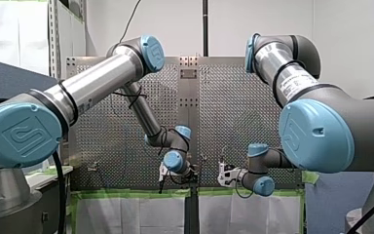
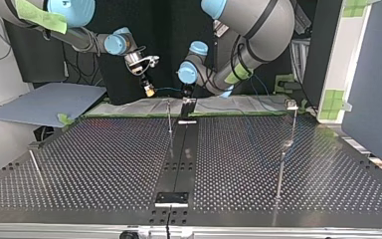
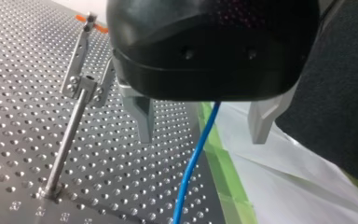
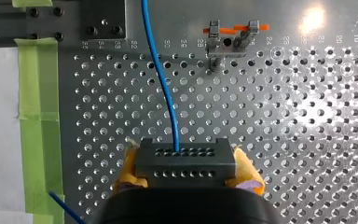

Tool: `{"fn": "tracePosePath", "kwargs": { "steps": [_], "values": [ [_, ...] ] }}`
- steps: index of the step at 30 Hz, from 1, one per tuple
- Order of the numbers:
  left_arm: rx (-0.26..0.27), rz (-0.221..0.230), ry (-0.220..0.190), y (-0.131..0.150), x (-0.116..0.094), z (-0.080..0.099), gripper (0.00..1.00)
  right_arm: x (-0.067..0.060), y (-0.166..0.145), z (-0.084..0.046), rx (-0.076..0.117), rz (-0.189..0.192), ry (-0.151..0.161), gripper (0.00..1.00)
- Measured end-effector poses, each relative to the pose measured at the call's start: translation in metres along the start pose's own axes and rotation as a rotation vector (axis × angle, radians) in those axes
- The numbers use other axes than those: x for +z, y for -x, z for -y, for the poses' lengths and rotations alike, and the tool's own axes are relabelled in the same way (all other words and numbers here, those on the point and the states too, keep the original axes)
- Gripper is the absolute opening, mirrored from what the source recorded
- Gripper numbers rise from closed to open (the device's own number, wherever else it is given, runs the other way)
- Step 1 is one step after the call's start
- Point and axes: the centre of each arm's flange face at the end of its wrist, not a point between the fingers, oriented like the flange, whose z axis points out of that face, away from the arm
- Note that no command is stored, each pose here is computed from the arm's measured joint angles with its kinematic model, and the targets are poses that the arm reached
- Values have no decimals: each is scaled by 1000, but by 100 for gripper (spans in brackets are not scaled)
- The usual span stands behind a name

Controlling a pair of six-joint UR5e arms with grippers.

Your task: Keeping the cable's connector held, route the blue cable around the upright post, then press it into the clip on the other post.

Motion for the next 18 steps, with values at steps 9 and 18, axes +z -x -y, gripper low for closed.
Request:
{"fn": "tracePosePath", "kwargs": {
  "steps": [9,18],
  "values": [
    [14,6,30,2,1,-3,75,0,0,0,1,-1,-2,0],
    [22,16,42,4,2,-4,0,0,0,0,3,-3,-1,0]
  ]
}}
